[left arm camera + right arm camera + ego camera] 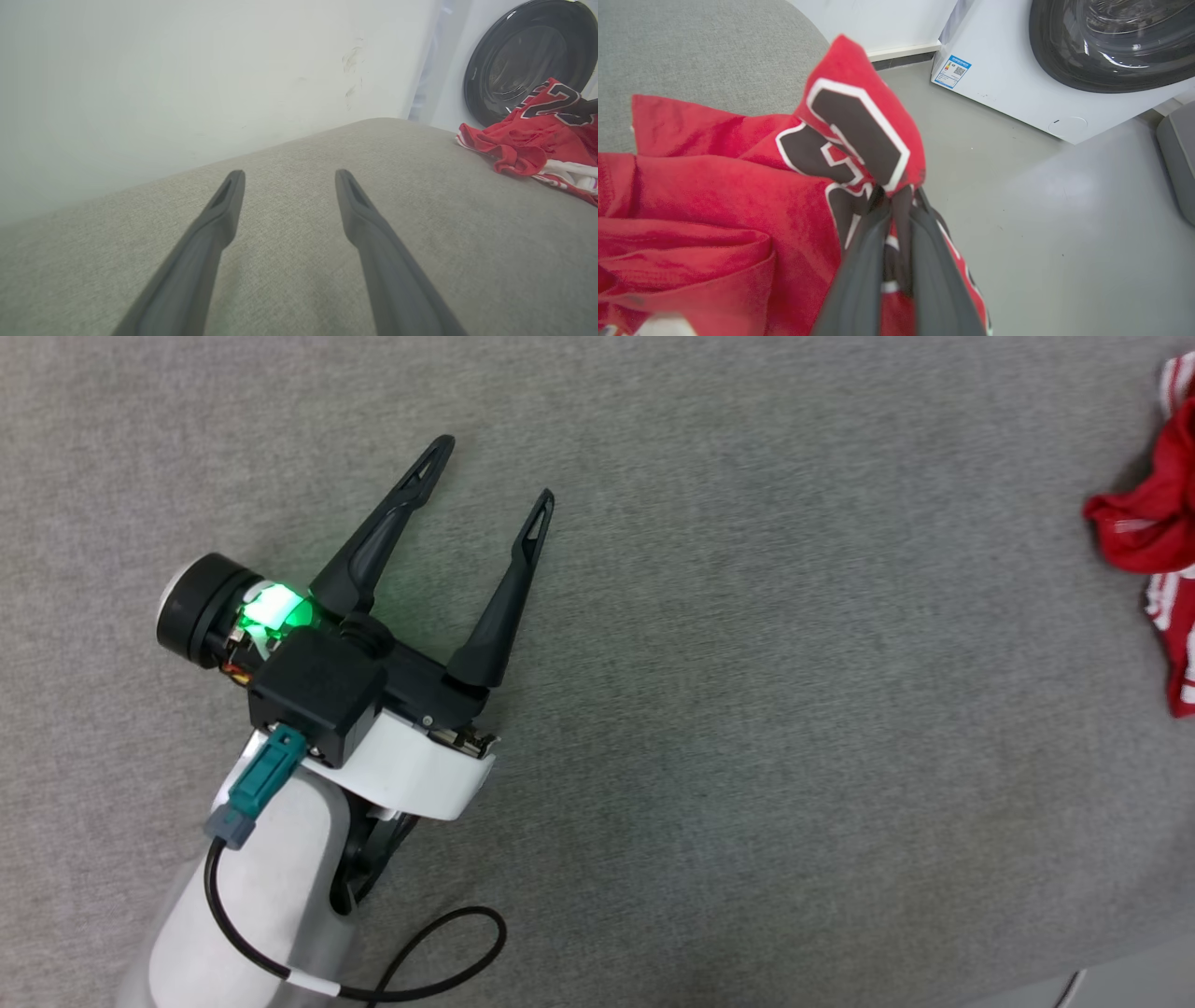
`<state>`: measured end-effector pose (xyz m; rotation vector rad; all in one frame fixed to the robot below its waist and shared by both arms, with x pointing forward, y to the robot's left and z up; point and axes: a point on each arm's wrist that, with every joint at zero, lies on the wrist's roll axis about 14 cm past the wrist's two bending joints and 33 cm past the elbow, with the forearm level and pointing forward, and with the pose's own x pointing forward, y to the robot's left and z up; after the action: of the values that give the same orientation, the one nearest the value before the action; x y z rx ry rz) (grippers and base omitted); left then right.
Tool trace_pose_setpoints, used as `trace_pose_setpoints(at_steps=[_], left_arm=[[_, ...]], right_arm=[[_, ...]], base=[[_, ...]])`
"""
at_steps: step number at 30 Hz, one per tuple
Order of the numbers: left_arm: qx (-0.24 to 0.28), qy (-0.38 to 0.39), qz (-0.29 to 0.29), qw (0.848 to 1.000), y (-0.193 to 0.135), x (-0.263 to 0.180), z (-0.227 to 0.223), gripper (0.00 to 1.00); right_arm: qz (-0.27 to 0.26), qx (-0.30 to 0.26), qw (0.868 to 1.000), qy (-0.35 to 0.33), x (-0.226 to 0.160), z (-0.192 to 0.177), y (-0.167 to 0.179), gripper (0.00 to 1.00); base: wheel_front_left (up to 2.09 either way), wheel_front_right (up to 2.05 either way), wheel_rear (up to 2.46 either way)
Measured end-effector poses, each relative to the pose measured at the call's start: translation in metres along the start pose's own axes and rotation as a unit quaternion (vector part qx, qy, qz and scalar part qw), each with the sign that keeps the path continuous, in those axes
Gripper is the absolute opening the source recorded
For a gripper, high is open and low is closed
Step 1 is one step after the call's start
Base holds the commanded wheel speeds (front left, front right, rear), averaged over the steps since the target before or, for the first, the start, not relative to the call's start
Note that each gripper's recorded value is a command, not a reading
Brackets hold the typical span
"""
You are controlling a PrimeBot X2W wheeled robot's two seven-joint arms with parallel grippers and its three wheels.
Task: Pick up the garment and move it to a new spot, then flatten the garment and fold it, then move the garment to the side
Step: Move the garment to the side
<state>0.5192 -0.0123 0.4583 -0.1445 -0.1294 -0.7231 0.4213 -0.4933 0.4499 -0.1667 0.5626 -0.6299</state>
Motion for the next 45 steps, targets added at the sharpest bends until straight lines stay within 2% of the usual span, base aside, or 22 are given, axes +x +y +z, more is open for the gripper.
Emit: trace_pose_setpoints(at_steps=[2,3,4,5,11,17,25,37,45], left_arm=[[0.001,0.003,0.002,1.000,0.003,-0.001,-0.004,1.00],[0.003,0.004,0.002,1.000,0.005,-0.002,-0.005,1.00],[0.004,0.006,0.004,1.000,0.007,-0.002,-0.006,1.00],[0.005,0.008,0.005,1.000,0.009,-0.003,-0.007,1.00],[0.009,0.013,0.012,1.000,0.013,-0.008,-0.008,1.00],[0.016,0.009,0.031,0.999,0.013,-0.019,0.010,1.00],[0.013,0.009,0.065,0.998,0.005,-0.043,0.035,1.00],[0.023,0.013,0.149,0.989,0.002,-0.104,0.069,1.00],[0.031,0.009,0.216,0.976,0.011,-0.152,0.087,1.00]], right_arm=[[-0.002,-0.001,1.000,0.001,0.008,-0.005,0.006,0.00],[-0.004,-0.003,1.000,-0.001,0.012,-0.008,0.009,0.15],[-0.005,-0.001,1.000,0.002,0.015,-0.012,0.011,0.37],[-0.004,0.000,1.000,0.005,0.017,-0.017,0.014,1.00],[-0.016,0.013,1.000,-0.011,0.021,-0.022,0.014,1.00],[-0.028,0.028,0.996,-0.083,0.005,0.009,-0.005,1.00],[0.004,0.037,0.989,-0.142,-0.029,0.029,-0.003,1.00],[0.111,0.080,0.972,-0.192,-0.096,0.015,0.053,1.00],[0.206,0.097,0.950,-0.215,-0.147,0.011,0.111,1.00]], base=[[0.00,0.00,0.00],[0.00,0.00,0.00],[0.00,0.00,0.00],[0.00,0.00,0.00],[0.00,0.00,0.00],[0.00,0.00,0.00],[0.00,0.00,0.00],[0.00,0.00,0.00],[0.00,0.00,0.00]])
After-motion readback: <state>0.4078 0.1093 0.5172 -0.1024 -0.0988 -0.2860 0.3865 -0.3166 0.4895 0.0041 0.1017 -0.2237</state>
